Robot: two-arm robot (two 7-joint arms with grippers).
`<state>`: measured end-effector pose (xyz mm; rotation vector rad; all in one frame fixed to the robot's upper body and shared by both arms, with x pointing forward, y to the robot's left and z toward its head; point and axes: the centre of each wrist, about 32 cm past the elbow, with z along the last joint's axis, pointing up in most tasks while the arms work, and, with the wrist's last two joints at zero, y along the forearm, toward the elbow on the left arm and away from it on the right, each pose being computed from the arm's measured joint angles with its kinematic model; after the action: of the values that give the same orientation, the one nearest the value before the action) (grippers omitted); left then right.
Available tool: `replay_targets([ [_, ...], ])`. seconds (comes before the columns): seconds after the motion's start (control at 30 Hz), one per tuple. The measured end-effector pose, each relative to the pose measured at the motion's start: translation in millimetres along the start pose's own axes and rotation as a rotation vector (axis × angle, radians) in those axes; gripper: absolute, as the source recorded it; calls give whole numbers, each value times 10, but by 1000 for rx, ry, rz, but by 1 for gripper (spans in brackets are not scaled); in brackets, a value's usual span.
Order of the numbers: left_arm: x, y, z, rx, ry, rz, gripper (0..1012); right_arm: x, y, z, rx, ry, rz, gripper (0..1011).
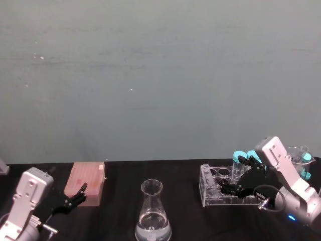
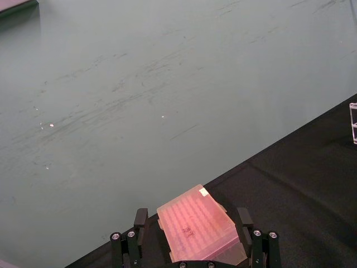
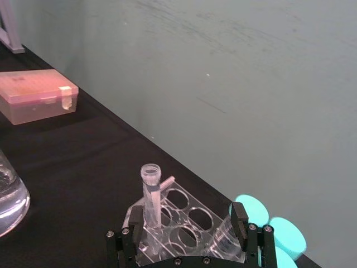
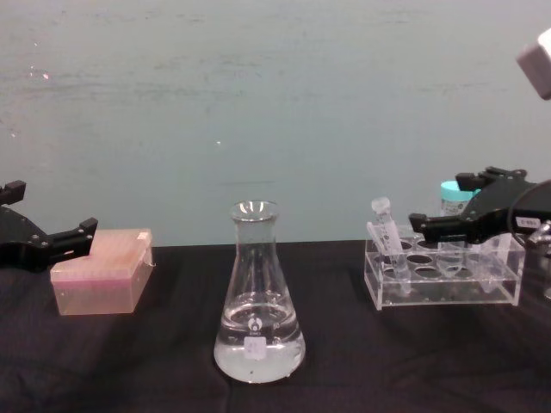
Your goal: Pour the liquid from the test tube into the beaker using one hand.
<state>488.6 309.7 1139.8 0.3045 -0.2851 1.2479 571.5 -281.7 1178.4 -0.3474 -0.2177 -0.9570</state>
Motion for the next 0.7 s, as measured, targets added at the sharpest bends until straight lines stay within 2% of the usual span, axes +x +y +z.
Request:
replay_targets([
  [0.23, 0, 0, 0, 0, 0, 0, 1000, 42, 74, 40, 3, 6, 50, 1000],
  [0.7, 0, 0, 0, 0, 0, 0, 1000, 112, 219, 8, -15, 52, 124, 1000],
])
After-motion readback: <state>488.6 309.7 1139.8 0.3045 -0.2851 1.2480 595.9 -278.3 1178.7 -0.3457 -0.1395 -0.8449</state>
